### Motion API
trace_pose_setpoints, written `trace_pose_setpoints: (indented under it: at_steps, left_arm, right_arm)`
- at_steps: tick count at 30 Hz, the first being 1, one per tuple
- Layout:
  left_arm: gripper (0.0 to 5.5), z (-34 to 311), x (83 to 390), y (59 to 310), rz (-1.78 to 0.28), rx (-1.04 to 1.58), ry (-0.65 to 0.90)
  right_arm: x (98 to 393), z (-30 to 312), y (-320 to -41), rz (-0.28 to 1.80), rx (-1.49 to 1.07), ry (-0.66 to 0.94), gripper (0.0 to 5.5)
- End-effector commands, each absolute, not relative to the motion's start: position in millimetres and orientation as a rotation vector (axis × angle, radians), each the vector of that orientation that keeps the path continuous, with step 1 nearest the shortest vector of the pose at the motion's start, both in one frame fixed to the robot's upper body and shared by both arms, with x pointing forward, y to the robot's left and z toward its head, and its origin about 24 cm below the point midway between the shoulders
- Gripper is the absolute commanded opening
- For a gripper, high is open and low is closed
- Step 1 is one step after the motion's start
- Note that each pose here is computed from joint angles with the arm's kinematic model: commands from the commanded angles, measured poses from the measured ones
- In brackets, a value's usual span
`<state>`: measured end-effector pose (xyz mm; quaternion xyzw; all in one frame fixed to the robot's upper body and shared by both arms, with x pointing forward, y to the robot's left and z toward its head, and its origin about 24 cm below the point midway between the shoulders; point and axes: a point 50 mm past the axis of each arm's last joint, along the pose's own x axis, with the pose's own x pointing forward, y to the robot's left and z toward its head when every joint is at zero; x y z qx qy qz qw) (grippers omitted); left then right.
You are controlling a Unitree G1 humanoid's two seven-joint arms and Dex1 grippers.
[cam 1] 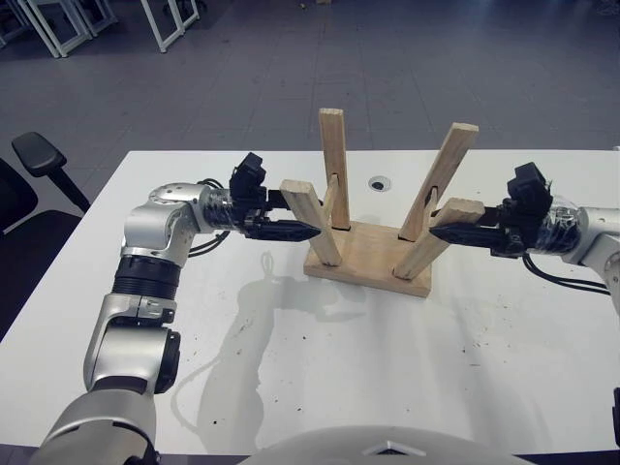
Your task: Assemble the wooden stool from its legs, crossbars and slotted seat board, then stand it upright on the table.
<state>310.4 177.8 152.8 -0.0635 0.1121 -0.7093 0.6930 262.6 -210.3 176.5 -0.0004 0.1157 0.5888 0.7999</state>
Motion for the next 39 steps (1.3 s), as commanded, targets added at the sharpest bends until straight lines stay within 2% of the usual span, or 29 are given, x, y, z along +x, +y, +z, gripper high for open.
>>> trace_pose_setpoints:
  at_steps: [1,8,11,13,14,15,18,21,27,30,34,36,37,39]
  left_arm:
    - [3.17,160,300,178,-1.659,-0.168,0.292]
    - [1.95,181,286,159,-1.701,-0.358,0.414]
    - [1.65,199,300,163,-1.625,-0.537,0.398]
    - [1.64,204,314,163,-1.560,-0.695,0.422]
    - [1.81,200,323,162,-1.490,-0.782,0.469]
    - [1.96,195,332,160,-1.419,-0.856,0.515]
    - [2.48,167,358,161,-1.123,-1.042,0.573]
    - [2.69,141,368,174,-0.883,-1.171,0.549]
    - [2.69,125,376,201,-0.568,-1.323,0.445]
    - [2.69,130,380,227,-0.428,-1.390,0.304]
    - [2.69,140,379,243,-0.419,-1.313,0.239]
    - [2.69,141,380,261,-0.355,-1.056,0.147]
    - [2.69,143,376,268,-0.394,-0.886,0.081]
    - [2.69,131,355,268,-0.528,-0.487,0.071]
  right_arm:
    - [262,166,-223,1.242,0.067,0.332,1.44]
    - [259,198,-231,1.348,0.312,0.220,1.42]
    - [284,198,-227,1.331,0.567,0.274,1.33]
    - [308,200,-222,1.272,0.729,0.330,1.16]
    - [321,197,-219,1.210,0.786,0.377,1.13]
    - [331,192,-215,1.154,0.826,0.433,1.49]
    - [357,164,-202,0.931,0.882,0.573,2.07]
    - [361,146,-201,0.871,0.934,0.601,2.49]
    - [354,123,-218,0.785,0.968,0.649,2.49]
    - [348,121,-231,0.769,0.968,0.641,2.49]
    - [342,126,-248,0.756,0.970,0.599,2.49]
    - [340,125,-260,0.700,0.862,0.569,2.49]
    - [339,124,-265,0.669,0.717,0.540,2.49]
    - [331,124,-270,0.649,0.461,0.456,2.49]
